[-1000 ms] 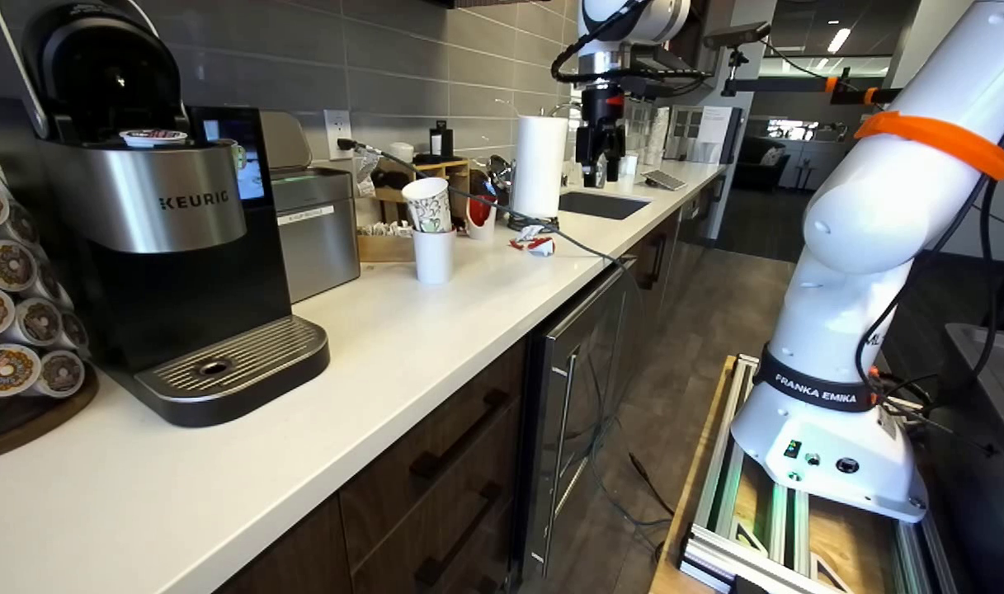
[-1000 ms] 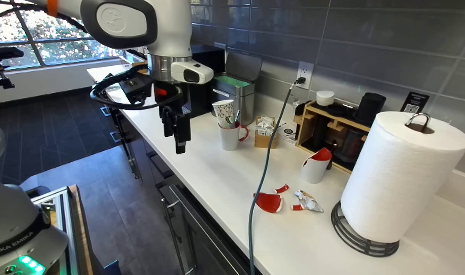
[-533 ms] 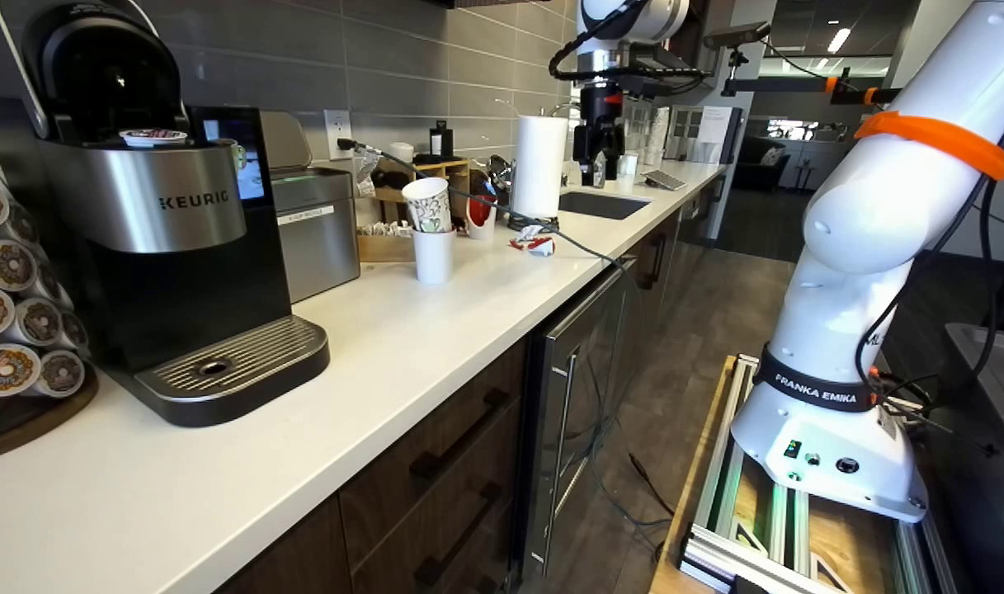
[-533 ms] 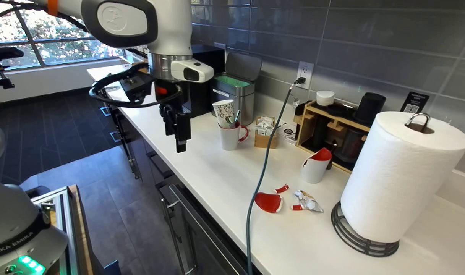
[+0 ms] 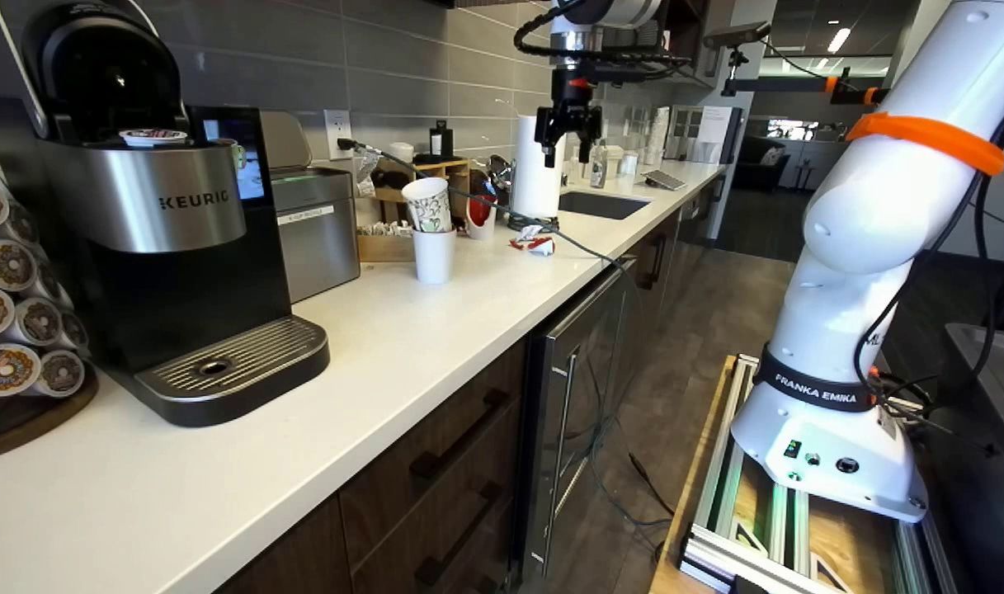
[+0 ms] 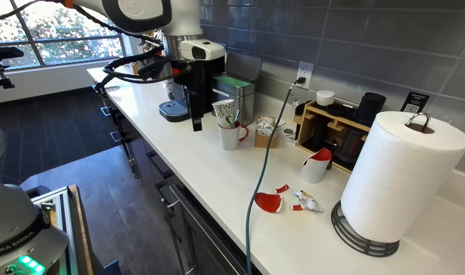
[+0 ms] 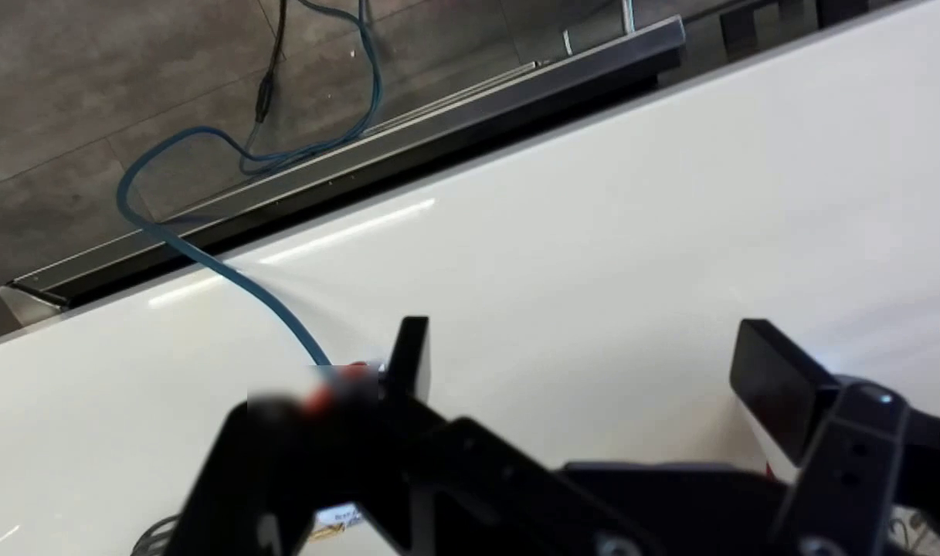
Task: Move the broken mug and place it to the right of the other mug
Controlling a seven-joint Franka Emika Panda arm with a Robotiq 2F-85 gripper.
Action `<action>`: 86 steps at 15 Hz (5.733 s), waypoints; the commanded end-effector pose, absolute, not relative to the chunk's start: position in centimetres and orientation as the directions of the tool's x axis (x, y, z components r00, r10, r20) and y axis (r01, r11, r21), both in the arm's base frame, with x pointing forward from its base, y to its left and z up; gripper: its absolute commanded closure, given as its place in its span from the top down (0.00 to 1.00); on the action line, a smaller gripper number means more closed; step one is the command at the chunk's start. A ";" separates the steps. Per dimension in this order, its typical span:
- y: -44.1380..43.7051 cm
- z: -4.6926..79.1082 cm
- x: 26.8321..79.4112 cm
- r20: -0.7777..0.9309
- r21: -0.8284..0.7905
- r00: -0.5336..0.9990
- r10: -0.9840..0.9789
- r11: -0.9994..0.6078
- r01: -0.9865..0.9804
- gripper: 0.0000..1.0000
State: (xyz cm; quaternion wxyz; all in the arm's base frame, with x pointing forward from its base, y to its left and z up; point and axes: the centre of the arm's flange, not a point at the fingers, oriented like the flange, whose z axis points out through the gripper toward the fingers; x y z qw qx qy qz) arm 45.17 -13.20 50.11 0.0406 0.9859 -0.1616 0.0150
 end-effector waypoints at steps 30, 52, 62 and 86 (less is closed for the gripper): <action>-31.7 53.3 44.0 0.480 0.143 0.869 0.118 -0.988 0.056 1.00; -37.5 47.9 60.7 0.637 0.064 0.751 0.174 -0.983 0.173 1.00; -38.2 44.3 61.5 0.653 -0.016 0.734 0.185 -0.966 0.257 1.00; -37.7 37.5 69.2 0.555 -0.039 0.820 -0.138 -0.989 -0.141 0.94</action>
